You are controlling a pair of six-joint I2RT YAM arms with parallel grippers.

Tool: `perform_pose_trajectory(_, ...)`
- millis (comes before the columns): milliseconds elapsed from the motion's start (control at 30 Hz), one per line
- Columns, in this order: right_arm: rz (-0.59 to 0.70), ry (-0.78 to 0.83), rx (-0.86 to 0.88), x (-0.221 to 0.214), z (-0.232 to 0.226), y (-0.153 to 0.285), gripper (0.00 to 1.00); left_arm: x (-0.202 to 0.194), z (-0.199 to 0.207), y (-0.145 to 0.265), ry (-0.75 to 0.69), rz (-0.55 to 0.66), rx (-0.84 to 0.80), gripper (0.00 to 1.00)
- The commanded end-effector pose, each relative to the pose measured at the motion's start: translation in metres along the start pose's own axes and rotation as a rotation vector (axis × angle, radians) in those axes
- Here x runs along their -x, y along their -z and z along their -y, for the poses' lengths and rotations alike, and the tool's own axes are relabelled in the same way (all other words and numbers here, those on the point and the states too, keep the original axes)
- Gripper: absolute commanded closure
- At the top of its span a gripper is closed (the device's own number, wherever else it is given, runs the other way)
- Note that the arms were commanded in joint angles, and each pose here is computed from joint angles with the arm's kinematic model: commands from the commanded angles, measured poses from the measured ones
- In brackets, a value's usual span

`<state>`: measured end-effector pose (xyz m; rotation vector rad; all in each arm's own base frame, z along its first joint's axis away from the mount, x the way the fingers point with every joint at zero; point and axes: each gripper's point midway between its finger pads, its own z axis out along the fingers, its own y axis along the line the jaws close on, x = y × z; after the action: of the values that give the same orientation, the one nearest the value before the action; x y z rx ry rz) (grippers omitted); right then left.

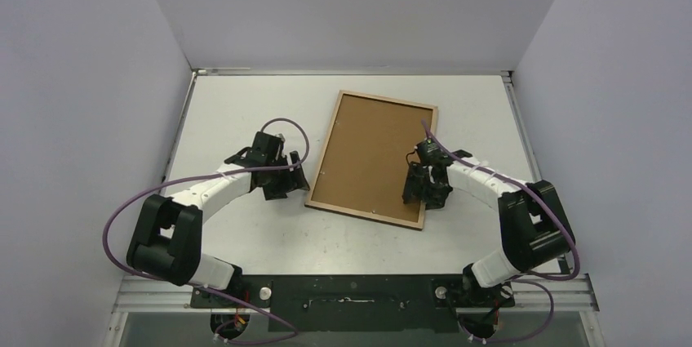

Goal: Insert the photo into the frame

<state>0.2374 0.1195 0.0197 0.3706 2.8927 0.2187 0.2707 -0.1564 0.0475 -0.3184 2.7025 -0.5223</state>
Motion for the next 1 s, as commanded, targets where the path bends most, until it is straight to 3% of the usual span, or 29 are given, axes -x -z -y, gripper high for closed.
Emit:
perform_pose_trajectory(0, 0.099, 0.031, 0.032, 0.009, -0.033, 0.008, 0.41, 0.000, 0.002, 0.006, 0.039, 0.023, -0.015, 0.29)
perform_pose_trajectory(133, 0.112, 0.039, 0.115, 0.001, -0.059, 0.004, 0.43, -0.007, -0.002, 0.004, 0.077, 0.020, -0.014, 0.29)
perform_pose_trajectory(467, 0.164, 0.273, 0.205, -0.021, -0.133, -0.004, 0.51, -0.007, -0.031, 0.009, 0.216, 0.129, 0.091, 0.29)
perform_pose_trajectory(700, 0.219, 0.310, 0.100, -0.007, -0.123, 0.016, 0.26, 0.009, -0.018, -0.009, 0.242, 0.103, 0.036, 0.29)
perform_pose_trajectory(833, 0.259, 0.354, 0.128, 0.014, -0.142, 0.059, 0.23, 0.019, -0.011, -0.015, 0.260, 0.111, -0.011, 0.29)
perform_pose_trajectory(967, 0.240, 0.424, 0.266, 0.017, -0.186, 0.065, 0.27, 0.028, -0.010, -0.012, 0.252, 0.137, -0.037, 0.29)
